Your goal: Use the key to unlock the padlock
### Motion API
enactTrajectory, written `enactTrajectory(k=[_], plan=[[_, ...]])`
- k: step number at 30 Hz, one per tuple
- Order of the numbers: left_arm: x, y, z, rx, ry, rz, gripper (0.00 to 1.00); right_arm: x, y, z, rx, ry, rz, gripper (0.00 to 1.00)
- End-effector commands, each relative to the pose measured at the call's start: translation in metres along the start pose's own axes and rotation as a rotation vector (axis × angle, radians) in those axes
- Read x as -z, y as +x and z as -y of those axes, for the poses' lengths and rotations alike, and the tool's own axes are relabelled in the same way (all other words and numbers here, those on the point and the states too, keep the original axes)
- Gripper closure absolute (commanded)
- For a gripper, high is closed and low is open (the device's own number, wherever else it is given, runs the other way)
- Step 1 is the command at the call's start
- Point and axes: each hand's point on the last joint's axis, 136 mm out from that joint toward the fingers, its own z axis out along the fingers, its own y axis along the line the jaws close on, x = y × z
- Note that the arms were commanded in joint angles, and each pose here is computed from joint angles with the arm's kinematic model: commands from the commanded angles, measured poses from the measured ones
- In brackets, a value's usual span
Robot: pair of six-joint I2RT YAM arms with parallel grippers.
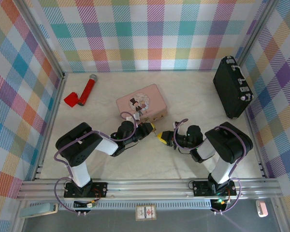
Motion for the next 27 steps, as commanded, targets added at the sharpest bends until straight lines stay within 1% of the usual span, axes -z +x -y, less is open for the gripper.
enactTrajectory(k=[1, 16, 27], plan=[[0.0082, -0.0157, 0.0405, 0.055, 0.154, 0.026, 1.0, -0.0015, -0.0037, -0.0137, 0.033, -0.047, -0.002, 1.0], [0.0102, -0.0163, 0.044, 0.059, 0.163, 0.026, 1.0, -0.0036, -0.0096, -0.0196, 0.044, -0.061, 0.01, 1.0], [0.0106, -0.0167, 0.0469, 0.062, 0.175, 0.027, 1.0, -0.0028, -0.0109, -0.0125, 0.028, -0.047, 0.007, 1.0]])
